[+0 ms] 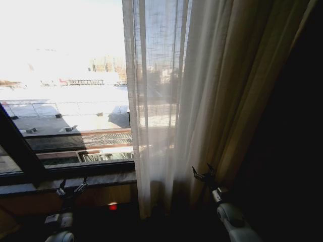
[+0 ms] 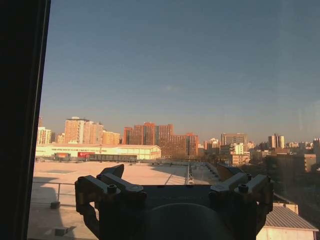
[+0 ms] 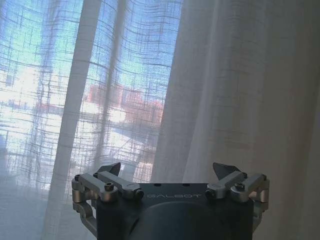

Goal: Open the curtains by pulling them apart, changing their state from closed to fully open.

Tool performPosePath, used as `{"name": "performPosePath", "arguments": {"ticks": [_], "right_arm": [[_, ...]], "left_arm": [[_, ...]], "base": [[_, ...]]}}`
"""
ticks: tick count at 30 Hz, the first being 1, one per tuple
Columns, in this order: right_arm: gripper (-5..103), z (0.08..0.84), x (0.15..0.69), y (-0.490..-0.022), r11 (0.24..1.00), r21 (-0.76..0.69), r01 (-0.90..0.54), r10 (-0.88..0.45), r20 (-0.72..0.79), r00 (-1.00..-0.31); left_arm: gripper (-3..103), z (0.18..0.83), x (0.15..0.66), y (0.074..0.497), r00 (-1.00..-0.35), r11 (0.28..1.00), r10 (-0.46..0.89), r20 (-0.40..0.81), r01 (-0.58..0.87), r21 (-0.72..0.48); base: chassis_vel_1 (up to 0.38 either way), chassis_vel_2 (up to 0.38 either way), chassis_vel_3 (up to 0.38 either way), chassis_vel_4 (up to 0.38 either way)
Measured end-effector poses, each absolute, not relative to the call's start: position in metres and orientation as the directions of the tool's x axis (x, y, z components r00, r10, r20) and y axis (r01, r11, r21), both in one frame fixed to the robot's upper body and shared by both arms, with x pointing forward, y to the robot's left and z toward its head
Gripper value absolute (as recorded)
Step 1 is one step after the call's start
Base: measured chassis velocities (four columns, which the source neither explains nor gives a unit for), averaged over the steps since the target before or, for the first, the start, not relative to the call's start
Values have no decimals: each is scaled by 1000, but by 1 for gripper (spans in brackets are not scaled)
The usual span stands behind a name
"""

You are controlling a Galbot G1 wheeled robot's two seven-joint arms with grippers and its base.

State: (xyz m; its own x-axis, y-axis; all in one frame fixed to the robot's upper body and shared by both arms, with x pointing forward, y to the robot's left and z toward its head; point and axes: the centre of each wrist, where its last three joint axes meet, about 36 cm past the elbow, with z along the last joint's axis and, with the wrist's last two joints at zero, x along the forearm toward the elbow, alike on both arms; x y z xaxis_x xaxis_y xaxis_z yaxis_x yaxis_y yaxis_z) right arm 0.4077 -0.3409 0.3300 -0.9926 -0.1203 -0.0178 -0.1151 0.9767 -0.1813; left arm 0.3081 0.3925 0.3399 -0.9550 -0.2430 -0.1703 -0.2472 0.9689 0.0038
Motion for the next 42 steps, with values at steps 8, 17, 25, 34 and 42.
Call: {"name": "performPosePath", "arguments": {"ticks": [8,17,25,34,42], "right_arm": [[100,328,413,-339,977,-185,-110,-118,-31,-993],[100,323,415,-342,971,-182,-156,-165,-37,-986],[100,317,412,-347,958,-162,-236,-247,-48,-968],[100,321,417,-336,965,-157,-212,-226,-77,-971],[100,324,424,-336,963,-179,-200,-218,-87,-972]], "left_arm": [[100,340,308,392,-955,969,-243,-170,-247,4],[100,340,308,393,-955,969,-244,-170,-248,4],[100,340,308,392,-955,969,-242,-170,-247,3],[100,340,308,392,-955,969,-243,-170,-247,4],[100,340,308,392,-955,969,-243,-170,-247,4]], "base": [[362,360,-385,-348],[209,204,-200,-209],[-45,-13,40,1],[-92,81,81,-76],[-18,37,18,-37]]}}
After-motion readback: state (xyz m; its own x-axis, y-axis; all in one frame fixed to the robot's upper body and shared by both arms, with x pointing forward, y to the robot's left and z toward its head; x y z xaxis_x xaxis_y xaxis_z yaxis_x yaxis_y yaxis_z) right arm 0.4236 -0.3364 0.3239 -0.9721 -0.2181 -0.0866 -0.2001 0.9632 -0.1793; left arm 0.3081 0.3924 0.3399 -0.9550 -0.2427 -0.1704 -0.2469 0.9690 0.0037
